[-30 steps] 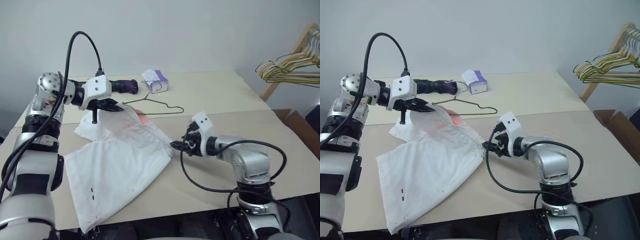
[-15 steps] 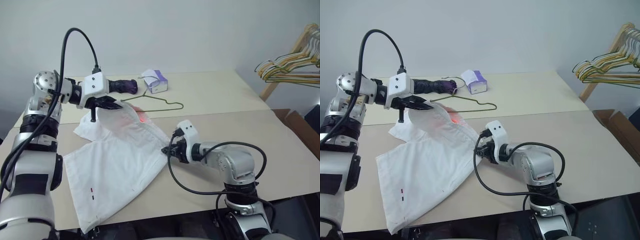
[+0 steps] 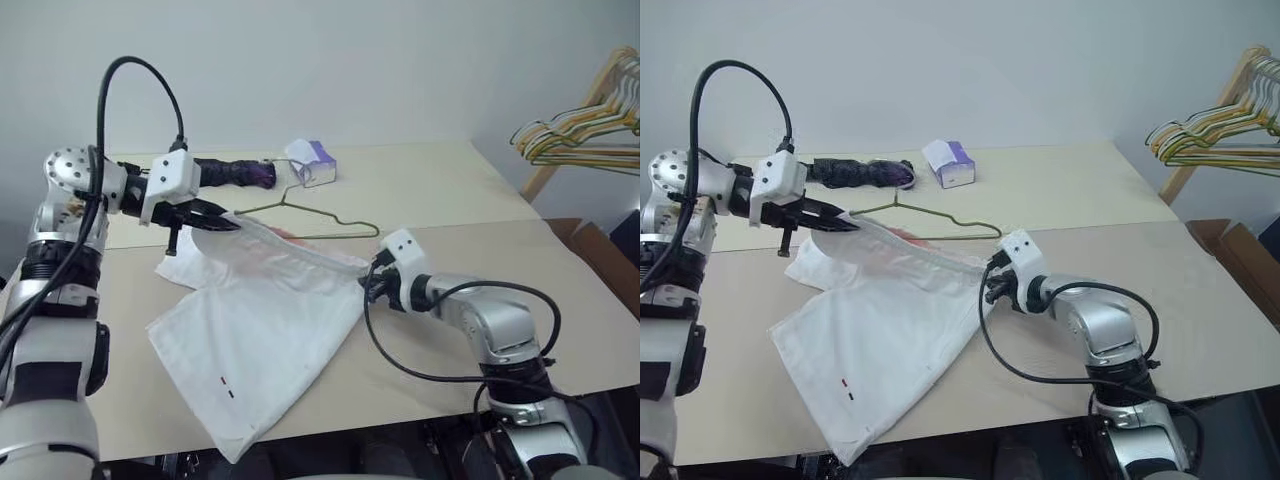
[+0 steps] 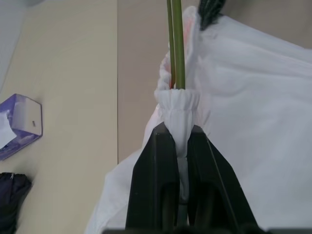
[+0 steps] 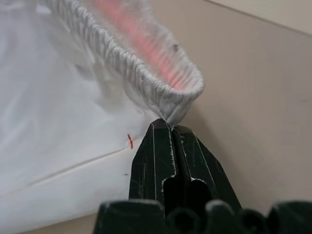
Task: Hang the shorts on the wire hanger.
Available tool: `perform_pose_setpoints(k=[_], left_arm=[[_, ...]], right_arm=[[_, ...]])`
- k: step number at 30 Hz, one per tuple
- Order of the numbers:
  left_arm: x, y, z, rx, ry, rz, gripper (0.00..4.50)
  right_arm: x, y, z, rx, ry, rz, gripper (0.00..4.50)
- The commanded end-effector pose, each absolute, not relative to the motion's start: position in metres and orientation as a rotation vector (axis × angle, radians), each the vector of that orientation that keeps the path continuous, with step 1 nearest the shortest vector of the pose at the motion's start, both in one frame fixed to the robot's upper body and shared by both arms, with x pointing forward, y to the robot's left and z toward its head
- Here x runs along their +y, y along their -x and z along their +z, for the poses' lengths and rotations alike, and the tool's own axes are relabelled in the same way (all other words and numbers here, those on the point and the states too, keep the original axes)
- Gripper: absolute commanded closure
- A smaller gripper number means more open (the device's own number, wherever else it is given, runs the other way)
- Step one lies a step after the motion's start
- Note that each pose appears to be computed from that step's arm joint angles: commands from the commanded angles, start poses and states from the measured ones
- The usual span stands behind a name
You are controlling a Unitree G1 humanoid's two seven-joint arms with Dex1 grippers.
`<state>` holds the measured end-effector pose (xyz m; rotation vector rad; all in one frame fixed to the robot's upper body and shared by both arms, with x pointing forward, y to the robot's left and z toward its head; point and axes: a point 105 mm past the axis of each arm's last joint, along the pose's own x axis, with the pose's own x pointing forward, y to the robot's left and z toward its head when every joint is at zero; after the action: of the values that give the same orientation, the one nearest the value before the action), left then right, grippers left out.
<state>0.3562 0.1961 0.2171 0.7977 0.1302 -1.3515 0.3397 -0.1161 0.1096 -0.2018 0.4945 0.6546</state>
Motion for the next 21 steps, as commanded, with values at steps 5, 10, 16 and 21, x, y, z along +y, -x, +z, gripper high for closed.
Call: perform_pose_setpoints(k=[5,10,16,21], left_arm=[[0.200,-0.354,0.217,0.144,-0.843,-1.354,4.50],[0.203,-0.358,0.208,0.188,-0.875,-1.332,4.50],[0.197,-0.364,0.203,0.180,-0.888,-1.307,4.50],[0.189,-0.368,0.207,0.147,-0.890,-1.302,4.50]], right_arm=[[-0.147,-0.355,0.137,0.386,0.279,0.578,4.47],[-0.152,-0.355,0.144,0.349,0.319,0.568,4.47],[-0.139,-0.348,0.181,0.188,0.570,0.626,4.47],[-0.105,-0.338,0.228,0.010,0.741,0.741,4.47]])
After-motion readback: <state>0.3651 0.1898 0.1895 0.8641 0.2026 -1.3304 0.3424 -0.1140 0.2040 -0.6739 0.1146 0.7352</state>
